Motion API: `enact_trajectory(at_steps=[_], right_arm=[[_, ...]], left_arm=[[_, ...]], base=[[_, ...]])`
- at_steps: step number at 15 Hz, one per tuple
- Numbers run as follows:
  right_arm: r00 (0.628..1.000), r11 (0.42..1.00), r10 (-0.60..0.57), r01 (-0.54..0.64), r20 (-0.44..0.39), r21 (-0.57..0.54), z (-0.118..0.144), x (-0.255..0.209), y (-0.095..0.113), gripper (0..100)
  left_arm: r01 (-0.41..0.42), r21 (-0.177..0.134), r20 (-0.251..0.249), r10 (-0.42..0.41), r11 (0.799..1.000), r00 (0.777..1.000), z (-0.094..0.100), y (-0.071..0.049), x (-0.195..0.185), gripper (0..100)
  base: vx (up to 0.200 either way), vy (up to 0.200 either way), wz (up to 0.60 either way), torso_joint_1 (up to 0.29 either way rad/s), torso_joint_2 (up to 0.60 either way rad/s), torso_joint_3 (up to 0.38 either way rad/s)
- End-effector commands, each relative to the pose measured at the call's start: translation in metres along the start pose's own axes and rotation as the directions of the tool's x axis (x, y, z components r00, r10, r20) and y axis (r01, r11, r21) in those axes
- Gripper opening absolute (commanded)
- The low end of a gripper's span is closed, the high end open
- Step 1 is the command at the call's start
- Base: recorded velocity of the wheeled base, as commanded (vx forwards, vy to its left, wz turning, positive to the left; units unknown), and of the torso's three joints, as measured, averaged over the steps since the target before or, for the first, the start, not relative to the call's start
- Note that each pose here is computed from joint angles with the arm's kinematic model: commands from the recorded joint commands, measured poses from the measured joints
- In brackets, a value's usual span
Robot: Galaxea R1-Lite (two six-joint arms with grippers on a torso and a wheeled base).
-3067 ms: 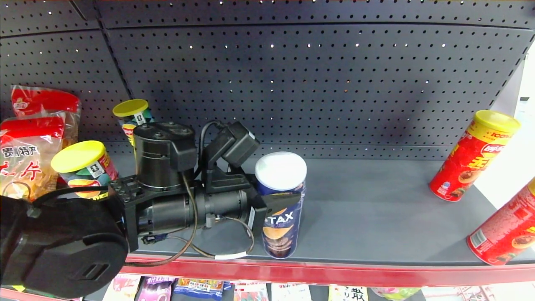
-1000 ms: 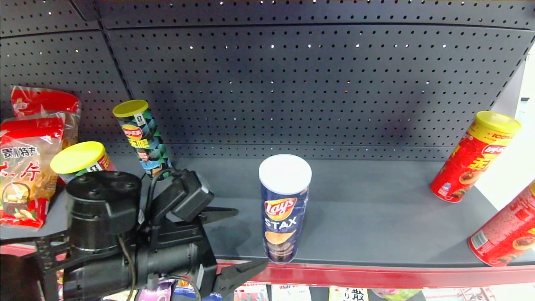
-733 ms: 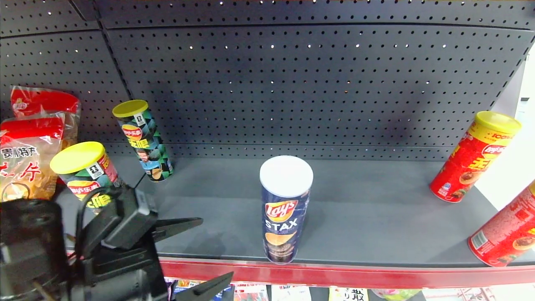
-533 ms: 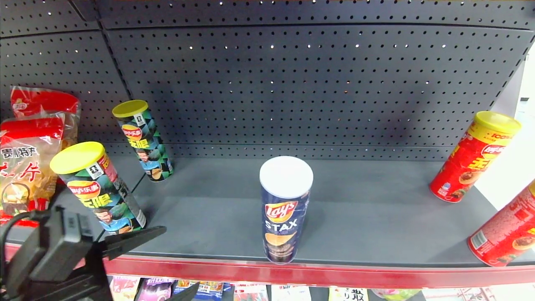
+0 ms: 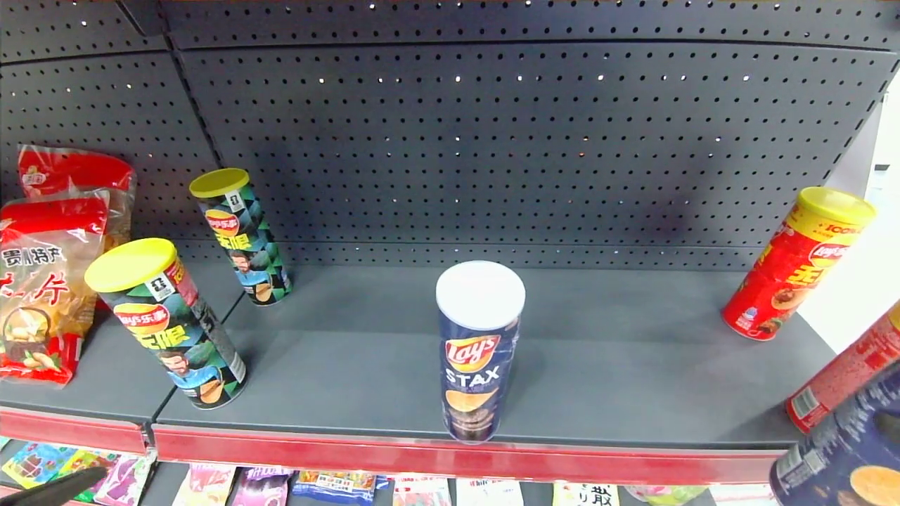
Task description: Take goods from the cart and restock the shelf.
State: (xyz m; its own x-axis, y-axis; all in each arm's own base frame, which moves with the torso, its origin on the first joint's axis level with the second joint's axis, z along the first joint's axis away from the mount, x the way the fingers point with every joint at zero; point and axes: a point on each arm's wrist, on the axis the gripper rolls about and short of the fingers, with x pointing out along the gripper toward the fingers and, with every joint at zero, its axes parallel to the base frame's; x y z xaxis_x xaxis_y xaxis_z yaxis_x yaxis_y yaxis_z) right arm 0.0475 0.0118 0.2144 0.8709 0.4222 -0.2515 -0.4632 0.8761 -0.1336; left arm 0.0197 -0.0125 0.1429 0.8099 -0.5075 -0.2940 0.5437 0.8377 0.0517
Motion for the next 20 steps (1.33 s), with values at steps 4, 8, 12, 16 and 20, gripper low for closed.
enact_trajectory(at_steps=[4, 8, 12, 16, 20], right_arm=[[0.986, 0.987, 0.159, -0.160, -0.040, -0.021, 0.046, 0.110, -0.027, 0], [0.972, 0.971, 0.233, -0.235, -0.033, -0.039, 0.067, 0.157, -0.024, 0], [0.957, 0.955, 0.291, -0.291, -0.006, -0.063, 0.077, 0.200, -0.014, 0], [0.940, 0.937, 0.340, -0.339, 0.005, -0.083, 0.078, 0.232, -0.001, 0], [0.920, 0.916, 0.392, -0.391, -0.009, -0.093, 0.079, 0.256, 0.016, 0]], left_arm=[[-0.150, -0.038, 0.156, 0.154, 0.988, 0.976, -0.010, 0.003, -0.035, 100], [-0.208, -0.053, 0.160, 0.214, 0.977, 0.964, -0.012, 0.002, -0.037, 100], [-0.211, -0.050, 0.149, 0.216, 0.976, 0.965, -0.013, 0.002, -0.037, 100], [-0.224, -0.052, 0.147, 0.230, 0.973, 0.962, -0.014, 0.002, -0.037, 100], [-0.224, -0.051, 0.141, 0.229, 0.973, 0.963, -0.014, 0.002, -0.036, 100]], base=[[0.000, 0.000, 0.00, 0.000, 0.00, 0.000], [0.000, 0.000, 0.00, 0.000, 0.00, 0.000], [0.000, 0.000, 0.00, 0.000, 0.00, 0.000], [0.000, 0.000, 0.00, 0.000, 0.00, 0.000], [0.000, 0.000, 0.00, 0.000, 0.00, 0.000]])
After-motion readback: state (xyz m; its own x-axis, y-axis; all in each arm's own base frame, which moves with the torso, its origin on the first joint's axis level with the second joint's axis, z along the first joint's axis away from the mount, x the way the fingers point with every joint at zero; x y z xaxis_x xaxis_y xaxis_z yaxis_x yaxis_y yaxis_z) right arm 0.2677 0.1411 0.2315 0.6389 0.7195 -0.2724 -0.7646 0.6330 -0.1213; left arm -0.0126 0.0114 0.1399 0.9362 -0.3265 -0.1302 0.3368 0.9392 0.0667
